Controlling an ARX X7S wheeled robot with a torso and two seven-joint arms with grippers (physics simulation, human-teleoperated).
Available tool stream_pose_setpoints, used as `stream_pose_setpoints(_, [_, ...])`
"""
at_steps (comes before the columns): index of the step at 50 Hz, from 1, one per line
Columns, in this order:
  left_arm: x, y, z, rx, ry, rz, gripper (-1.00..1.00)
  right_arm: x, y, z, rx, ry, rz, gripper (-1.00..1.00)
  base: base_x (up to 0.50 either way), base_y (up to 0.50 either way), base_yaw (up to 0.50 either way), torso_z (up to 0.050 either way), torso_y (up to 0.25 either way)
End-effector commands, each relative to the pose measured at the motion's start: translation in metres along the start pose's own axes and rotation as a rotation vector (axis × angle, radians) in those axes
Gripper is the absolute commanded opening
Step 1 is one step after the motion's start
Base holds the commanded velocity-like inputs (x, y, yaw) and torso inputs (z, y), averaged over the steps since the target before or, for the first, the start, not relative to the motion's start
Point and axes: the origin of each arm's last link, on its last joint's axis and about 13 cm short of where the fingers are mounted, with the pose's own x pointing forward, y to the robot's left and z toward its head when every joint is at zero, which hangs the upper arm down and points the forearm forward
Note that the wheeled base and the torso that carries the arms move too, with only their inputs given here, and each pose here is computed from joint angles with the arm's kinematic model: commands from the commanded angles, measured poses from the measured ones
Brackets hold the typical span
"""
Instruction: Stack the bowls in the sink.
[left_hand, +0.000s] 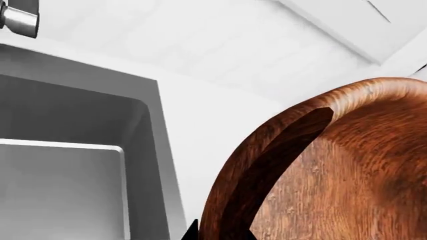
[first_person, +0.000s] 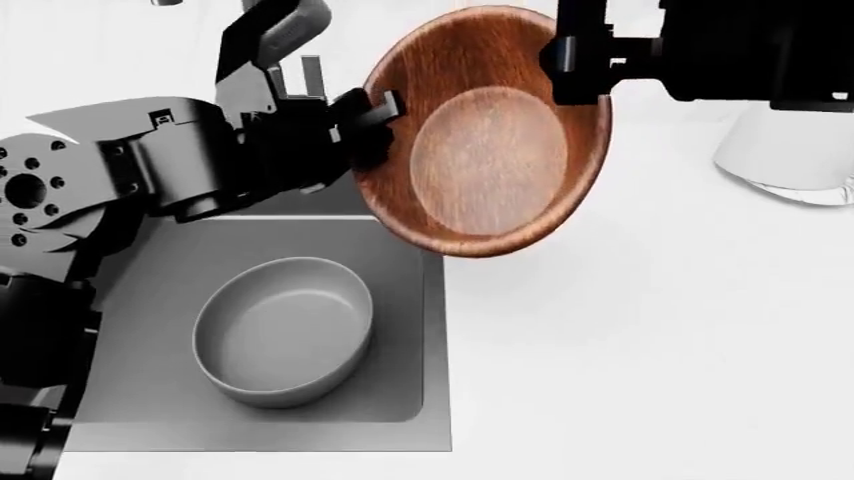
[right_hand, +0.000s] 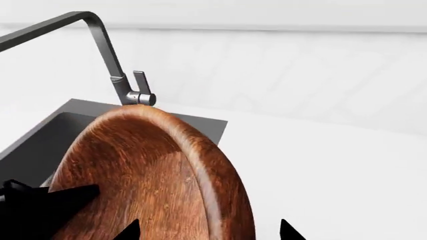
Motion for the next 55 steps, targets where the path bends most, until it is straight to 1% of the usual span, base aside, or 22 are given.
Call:
stream_pose_setpoints(1, [0.002, 0.004, -0.001, 0.030, -0.023, 0.091, -1.00, -0.003, 0.003, -0.003, -0.021, 0.007, 0.021, 1.00, 0.00, 0.00, 0.00, 0.000, 0.000])
stream_pose_setpoints(9, [-0.004, 0.009, -0.001, 0.059, -0.030, 0.162, -1.00, -0.001, 0.000, -0.002, -0.015, 0.001, 0.009, 1.00, 0.00, 0.00, 0.00, 0.000, 0.000])
stream_pose_setpoints(15, [-0.019, 0.012, 0.000, 0.076, -0.042, 0.230, -1.00, -0.001, -0.004, 0.000, -0.005, -0.007, 0.004, 1.00, 0.00, 0.00, 0.00, 0.000, 0.002])
stream_pose_setpoints(23, [-0.039, 0.018, -0.005, 0.055, -0.051, 0.307, -1.00, -0.002, -0.002, 0.005, 0.008, -0.030, 0.020, 1.00, 0.00, 0.00, 0.00, 0.000, 0.000])
stream_pose_setpoints(32, [-0.054, 0.031, -0.008, -0.007, -0.059, 0.379, -1.00, -0.001, -0.004, 0.007, 0.021, -0.043, 0.021, 1.00, 0.00, 0.00, 0.00, 0.000, 0.000])
stream_pose_setpoints(36, [-0.056, 0.039, -0.010, -0.056, -0.069, 0.415, -1.00, 0.000, -0.003, 0.007, 0.026, -0.044, 0.020, 1.00, 0.00, 0.00, 0.00, 0.003, 0.000])
stream_pose_setpoints(41, [-0.055, 0.050, -0.011, -0.127, -0.082, 0.445, -1.00, -0.001, -0.004, 0.006, 0.028, -0.046, 0.017, 1.00, 0.00, 0.00, 0.00, 0.000, 0.002])
stream_pose_setpoints(44, [-0.054, 0.056, -0.013, -0.154, -0.081, 0.457, -1.00, -0.002, -0.004, 0.006, 0.028, -0.046, 0.016, 1.00, 0.00, 0.00, 0.00, 0.000, 0.000])
stream_pose_setpoints(48, [-0.052, 0.063, -0.014, -0.181, -0.090, 0.480, -1.00, -0.002, -0.004, 0.005, 0.028, -0.045, 0.015, 1.00, 0.00, 0.00, 0.00, 0.000, 0.000])
stream_pose_setpoints(55, [-0.043, 0.078, -0.019, -0.198, -0.076, 0.521, -1.00, -0.001, -0.005, 0.005, 0.028, -0.041, 0.010, 1.00, 0.00, 0.00, 0.00, 0.000, 0.000])
